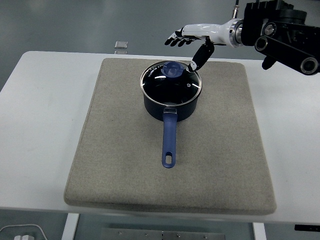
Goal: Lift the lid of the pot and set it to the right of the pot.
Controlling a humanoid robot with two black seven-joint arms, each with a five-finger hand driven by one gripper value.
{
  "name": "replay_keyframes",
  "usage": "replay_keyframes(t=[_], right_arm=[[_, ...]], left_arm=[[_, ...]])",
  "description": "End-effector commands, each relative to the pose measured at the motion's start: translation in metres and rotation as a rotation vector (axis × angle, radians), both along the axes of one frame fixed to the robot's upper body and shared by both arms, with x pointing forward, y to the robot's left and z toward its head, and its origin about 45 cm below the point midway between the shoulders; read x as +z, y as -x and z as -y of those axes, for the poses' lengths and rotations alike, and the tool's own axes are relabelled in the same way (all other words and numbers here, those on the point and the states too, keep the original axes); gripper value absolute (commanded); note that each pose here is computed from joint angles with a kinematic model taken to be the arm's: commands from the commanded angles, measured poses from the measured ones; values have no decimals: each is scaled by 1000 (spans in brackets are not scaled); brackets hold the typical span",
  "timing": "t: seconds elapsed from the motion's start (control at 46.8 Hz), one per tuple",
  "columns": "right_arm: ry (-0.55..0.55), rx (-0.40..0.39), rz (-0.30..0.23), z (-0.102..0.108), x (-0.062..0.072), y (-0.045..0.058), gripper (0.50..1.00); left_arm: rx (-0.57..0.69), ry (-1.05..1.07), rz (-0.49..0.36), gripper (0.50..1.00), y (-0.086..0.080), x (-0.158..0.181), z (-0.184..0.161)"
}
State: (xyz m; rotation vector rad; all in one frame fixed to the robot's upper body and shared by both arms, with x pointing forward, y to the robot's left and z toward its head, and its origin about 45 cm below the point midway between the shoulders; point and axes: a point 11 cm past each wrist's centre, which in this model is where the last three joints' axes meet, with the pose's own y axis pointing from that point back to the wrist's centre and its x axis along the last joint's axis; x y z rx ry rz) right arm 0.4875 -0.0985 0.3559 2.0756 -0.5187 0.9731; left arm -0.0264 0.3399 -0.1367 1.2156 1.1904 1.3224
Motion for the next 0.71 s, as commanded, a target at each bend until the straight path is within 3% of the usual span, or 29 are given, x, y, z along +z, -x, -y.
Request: replay_keyframes(t=[0.0,0.085,0.15,0.47,0.684], right_arm=[[33,25,8,-8,-5,3,928],[57,59,11,-23,-11,8,928],[65,70,23,-29,-8,8,928],[147,83,62,-32,-20,8,924],[155,67,70,-27,-20,4,911]], left_arm=[[-1,0,1,1000,-1,0,0],[0,0,1,1000,-1,0,0],[-1,0,-1,1000,0,0,0],[0,0,1,1000,-1,0,0],[0,0,1,1000,-1,0,0]])
